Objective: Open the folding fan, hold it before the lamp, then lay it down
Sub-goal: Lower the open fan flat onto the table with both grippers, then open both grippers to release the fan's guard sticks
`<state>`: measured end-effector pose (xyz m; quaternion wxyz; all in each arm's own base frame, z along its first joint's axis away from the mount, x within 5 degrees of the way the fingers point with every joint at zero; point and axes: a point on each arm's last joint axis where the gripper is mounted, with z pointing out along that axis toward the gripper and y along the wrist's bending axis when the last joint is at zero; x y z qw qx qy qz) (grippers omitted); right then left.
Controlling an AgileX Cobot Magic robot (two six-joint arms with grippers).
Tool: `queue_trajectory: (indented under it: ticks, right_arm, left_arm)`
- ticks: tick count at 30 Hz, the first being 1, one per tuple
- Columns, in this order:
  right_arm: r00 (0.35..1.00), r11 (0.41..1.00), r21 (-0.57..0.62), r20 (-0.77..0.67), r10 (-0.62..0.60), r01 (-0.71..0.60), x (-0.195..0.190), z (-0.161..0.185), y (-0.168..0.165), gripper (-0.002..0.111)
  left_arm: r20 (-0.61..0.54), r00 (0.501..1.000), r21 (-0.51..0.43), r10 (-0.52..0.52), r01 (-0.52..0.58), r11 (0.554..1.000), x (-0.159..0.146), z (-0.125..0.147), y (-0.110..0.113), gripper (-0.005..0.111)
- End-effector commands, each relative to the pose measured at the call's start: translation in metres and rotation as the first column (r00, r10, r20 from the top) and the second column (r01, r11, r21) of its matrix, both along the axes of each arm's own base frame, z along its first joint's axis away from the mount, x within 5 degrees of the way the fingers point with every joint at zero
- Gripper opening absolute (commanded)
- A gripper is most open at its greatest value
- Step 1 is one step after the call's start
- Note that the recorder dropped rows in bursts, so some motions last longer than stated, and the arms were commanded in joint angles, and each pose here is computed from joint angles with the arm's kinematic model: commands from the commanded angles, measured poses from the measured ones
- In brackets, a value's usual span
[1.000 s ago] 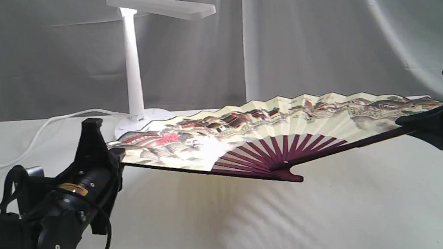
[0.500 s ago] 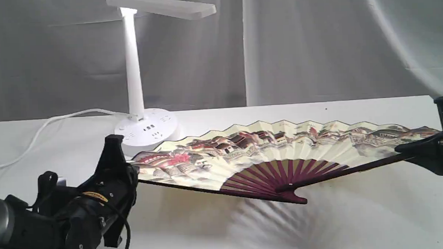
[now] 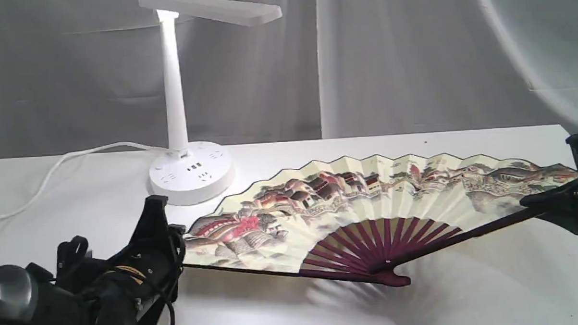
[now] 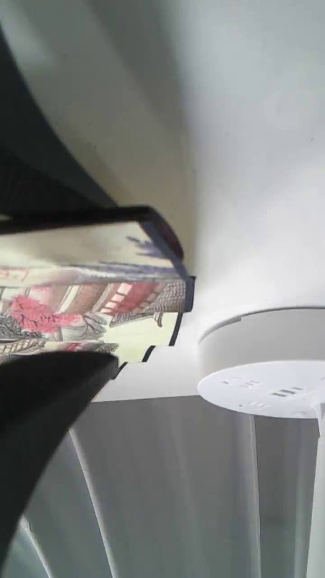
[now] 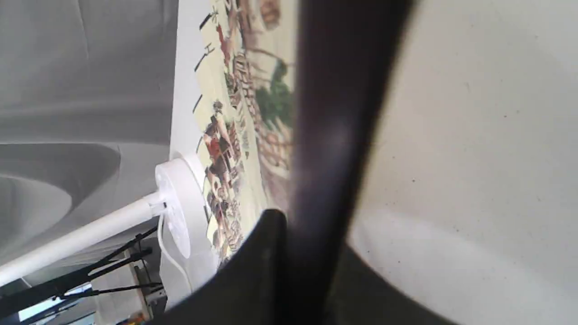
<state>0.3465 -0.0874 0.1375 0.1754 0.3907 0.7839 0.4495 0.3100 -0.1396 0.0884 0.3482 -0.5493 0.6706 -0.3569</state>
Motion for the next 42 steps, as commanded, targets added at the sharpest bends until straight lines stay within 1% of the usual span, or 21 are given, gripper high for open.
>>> queue_trajectory:
  ticks: [1,3,4,8,11,16,17,20,22,25,27,30,33,35,38,42]
  right_arm:
    - [0.999,0.994,-0.106,0.002,0.034,-0.034,-0.003,-0.005,-0.006,0.0]
    - [0.999,0.99,-0.133,-0.01,0.047,-0.048,-0.004,-0.007,-0.006,0.0]
    - [0.998,0.987,-0.15,-0.017,0.054,-0.056,-0.005,-0.008,-0.007,0.0]
    - [0.998,0.984,-0.166,-0.02,0.062,-0.064,-0.005,-0.009,-0.007,0.002]
    - [0.998,0.982,-0.18,-0.024,0.057,-0.061,-0.005,-0.009,-0.009,0.014]
    - [0.997,0.973,-0.216,-0.04,0.073,-0.08,-0.007,-0.012,-0.01,0.037]
    - [0.996,0.971,-0.223,-0.042,0.074,-0.081,-0.007,-0.012,-0.01,0.039]
    - [0.995,0.966,-0.243,-0.05,0.082,-0.092,-0.008,-0.014,-0.011,0.052]
    - [0.995,0.963,-0.252,-0.053,0.081,-0.092,-0.008,-0.014,-0.012,0.058]
    - [0.994,0.963,-0.248,-0.055,0.094,-0.105,-0.009,-0.014,-0.011,0.064]
    - [0.992,0.962,-0.246,-0.057,0.108,-0.119,-0.009,-0.014,-0.01,0.065]
    - [0.987,0.954,-0.258,-0.074,0.139,-0.154,-0.011,-0.015,-0.01,0.066]
    - [0.975,0.939,-0.275,-0.142,0.172,-0.205,-0.017,-0.019,-0.01,0.066]
    - [0.966,0.927,-0.289,-0.175,0.193,-0.238,-0.021,-0.021,-0.011,0.066]
    - [0.95,0.907,-0.305,-0.211,0.231,-0.289,-0.025,-0.023,-0.011,0.066]
    - [0.949,0.91,-0.292,-0.202,0.242,-0.295,-0.026,-0.014,-0.009,0.066]
  left_arm:
    - [0.023,1.0,-0.004,-0.001,0.001,1.0,0.002,0.003,0.0,0.057]
    - [0.024,1.0,0.012,-0.008,0.008,1.0,0.003,0.003,0.0,0.064]
    - [0.025,0.999,0.036,-0.02,0.019,0.999,0.002,0.003,0.001,0.065]
    - [0.036,0.994,0.158,-0.103,0.096,0.983,0.003,0.004,0.001,0.067]
    - [0.045,0.987,0.209,-0.155,0.142,0.967,0.004,0.006,0.001,0.067]
    - [0.083,0.981,0.257,-0.172,0.146,0.955,0.008,0.02,0.009,0.067]
    - [0.084,0.981,0.267,-0.177,0.149,0.952,0.009,0.022,0.01,0.067]
    - [0.059,0.979,0.289,-0.194,0.169,0.942,0.009,0.026,0.013,0.067]
    - [0.032,0.978,0.289,-0.204,0.187,0.939,0.008,0.028,0.014,0.067]
    - [0.013,0.974,0.317,-0.228,0.212,0.924,0.007,0.031,0.015,0.067]
    - [0.018,0.968,0.35,-0.251,0.229,0.908,0.007,0.036,0.015,0.067]
    - [0.014,0.952,0.419,-0.305,0.271,0.866,0.005,0.045,0.015,0.067]
    - [0.025,0.937,0.491,-0.349,0.293,0.82,0.005,0.054,0.015,0.067]
    - [0.027,0.93,0.514,-0.367,0.302,0.803,0.004,0.058,0.015,0.067]
    - [0.023,0.925,0.531,-0.38,0.311,0.788,0.003,0.064,0.015,0.067]
    - [-0.007,0.906,0.583,-0.424,0.348,0.734,0.001,0.067,0.015,0.067]
